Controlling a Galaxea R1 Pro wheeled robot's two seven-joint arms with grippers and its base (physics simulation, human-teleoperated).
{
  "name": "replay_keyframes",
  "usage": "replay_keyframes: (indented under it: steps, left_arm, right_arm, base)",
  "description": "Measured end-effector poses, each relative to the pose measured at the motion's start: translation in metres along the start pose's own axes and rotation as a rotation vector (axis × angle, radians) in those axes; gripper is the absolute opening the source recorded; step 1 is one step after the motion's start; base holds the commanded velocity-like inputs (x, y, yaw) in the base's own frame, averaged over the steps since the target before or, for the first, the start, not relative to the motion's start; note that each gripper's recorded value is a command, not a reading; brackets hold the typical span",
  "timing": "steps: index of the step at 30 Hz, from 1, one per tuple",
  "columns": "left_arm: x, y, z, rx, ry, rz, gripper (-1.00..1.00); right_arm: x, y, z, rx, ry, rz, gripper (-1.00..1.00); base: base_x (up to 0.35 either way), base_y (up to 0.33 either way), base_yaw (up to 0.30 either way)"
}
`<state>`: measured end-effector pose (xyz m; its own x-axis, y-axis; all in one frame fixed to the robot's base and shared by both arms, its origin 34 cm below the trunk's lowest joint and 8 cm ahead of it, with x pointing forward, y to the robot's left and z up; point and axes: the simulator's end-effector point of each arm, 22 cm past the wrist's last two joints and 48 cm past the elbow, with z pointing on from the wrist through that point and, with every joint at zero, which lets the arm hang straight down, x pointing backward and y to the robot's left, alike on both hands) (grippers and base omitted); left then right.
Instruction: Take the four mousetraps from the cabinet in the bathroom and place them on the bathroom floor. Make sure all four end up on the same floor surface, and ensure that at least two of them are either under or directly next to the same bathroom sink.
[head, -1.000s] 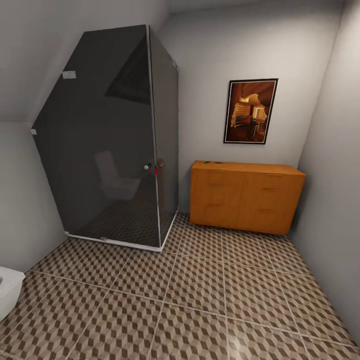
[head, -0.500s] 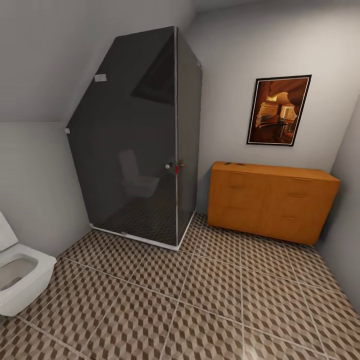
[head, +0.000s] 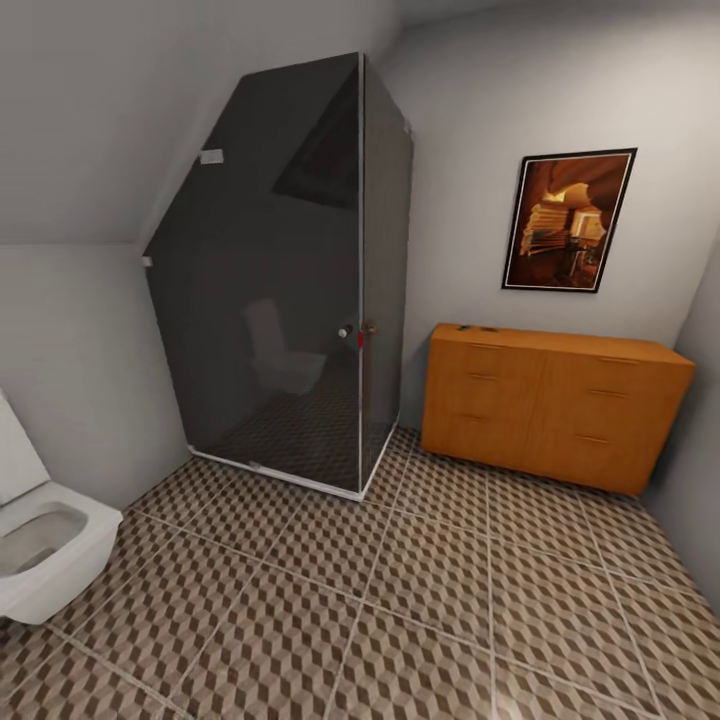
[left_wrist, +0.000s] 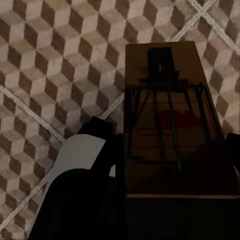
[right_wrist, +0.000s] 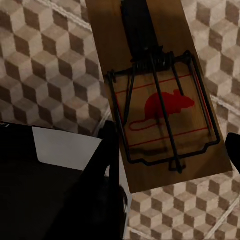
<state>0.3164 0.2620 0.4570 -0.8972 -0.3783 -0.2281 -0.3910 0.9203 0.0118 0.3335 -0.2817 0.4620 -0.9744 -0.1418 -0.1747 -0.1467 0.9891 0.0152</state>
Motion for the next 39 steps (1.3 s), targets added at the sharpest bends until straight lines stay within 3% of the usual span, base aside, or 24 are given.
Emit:
replay_keyframes:
  steps: [28, 39]
  left_arm:
    - [-0.0009, 0.0003, 0.0000, -0.002, -0.005, -0.012, -1.00]
    - [-0.0038, 0.0056, 0.0005, -0.008, -0.010, 0.002, -1.00]
  right_arm:
    - [0.0054, 0.0053, 0.0006, -0.007, 0.015, 0.005, -1.00]
    - [0.0047, 0.0041, 0.0005, -0.005, 0.011, 0.003, -1.00]
  base:
    - [0.000, 0.000, 0.260]
    - [0.000, 0.000, 0.273]
